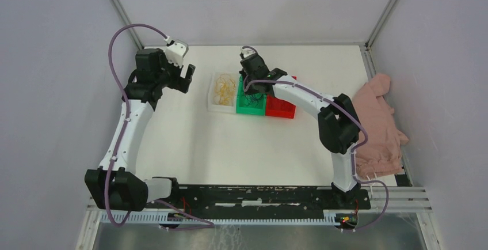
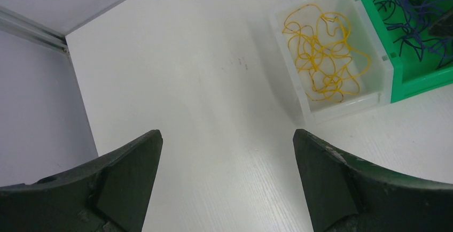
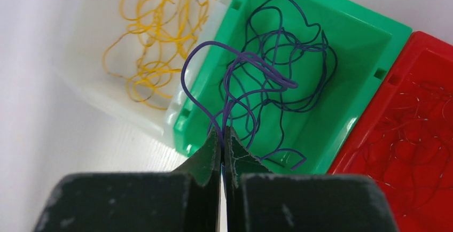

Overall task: Untangle the cables
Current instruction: Place the cable in the bin.

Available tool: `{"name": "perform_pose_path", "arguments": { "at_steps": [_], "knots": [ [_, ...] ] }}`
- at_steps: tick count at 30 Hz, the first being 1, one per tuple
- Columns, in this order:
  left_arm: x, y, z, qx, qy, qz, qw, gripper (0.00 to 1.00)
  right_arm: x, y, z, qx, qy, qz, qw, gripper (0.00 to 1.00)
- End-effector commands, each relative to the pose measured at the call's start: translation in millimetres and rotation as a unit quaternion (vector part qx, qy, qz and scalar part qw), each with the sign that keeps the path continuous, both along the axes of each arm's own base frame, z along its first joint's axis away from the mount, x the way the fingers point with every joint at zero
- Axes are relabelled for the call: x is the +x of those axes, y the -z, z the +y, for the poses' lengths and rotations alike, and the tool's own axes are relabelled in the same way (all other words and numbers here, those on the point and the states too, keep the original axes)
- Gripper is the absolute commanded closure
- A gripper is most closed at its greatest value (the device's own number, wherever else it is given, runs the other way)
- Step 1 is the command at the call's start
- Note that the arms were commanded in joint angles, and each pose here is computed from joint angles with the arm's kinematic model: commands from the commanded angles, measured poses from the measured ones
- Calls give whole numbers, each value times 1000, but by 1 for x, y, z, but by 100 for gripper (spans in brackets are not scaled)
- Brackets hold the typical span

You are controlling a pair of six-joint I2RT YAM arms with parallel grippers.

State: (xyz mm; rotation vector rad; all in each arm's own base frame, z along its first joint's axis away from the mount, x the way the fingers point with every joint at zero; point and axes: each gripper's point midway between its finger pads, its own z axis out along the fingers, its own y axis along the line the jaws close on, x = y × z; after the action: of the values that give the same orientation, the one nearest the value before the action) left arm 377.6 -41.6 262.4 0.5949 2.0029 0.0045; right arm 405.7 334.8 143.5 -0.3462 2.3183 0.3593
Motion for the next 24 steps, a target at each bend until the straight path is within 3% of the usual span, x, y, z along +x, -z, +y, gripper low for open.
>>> {"name": "perform_pose_path", "arguments": {
  "at_steps": [1, 7, 10, 14, 17, 24],
  "knots": [
    [8, -24, -5, -40, -10, -36, 998, 1, 33, -10, 0, 0, 71, -36, 997, 100],
    [8, -21, -3, -41, -9, -33, 999, 0, 52, 13, -7, -30, 110, -45, 992, 99],
    [8, -17, -2, -44, -12, -28, 999, 1, 57, 22, -8, -37, 110, -38, 993, 94],
    [11, -16, 5, -61, -25, -23, 998, 0, 59, 23, -12, -44, 103, -24, 993, 64],
    [12, -17, 8, -66, -26, -25, 997, 1, 57, 12, -17, -38, 99, -27, 994, 52],
    [13, -18, 8, -69, -24, -25, 997, 1, 51, -43, -25, -5, 91, -58, 994, 51]
  ]
}}
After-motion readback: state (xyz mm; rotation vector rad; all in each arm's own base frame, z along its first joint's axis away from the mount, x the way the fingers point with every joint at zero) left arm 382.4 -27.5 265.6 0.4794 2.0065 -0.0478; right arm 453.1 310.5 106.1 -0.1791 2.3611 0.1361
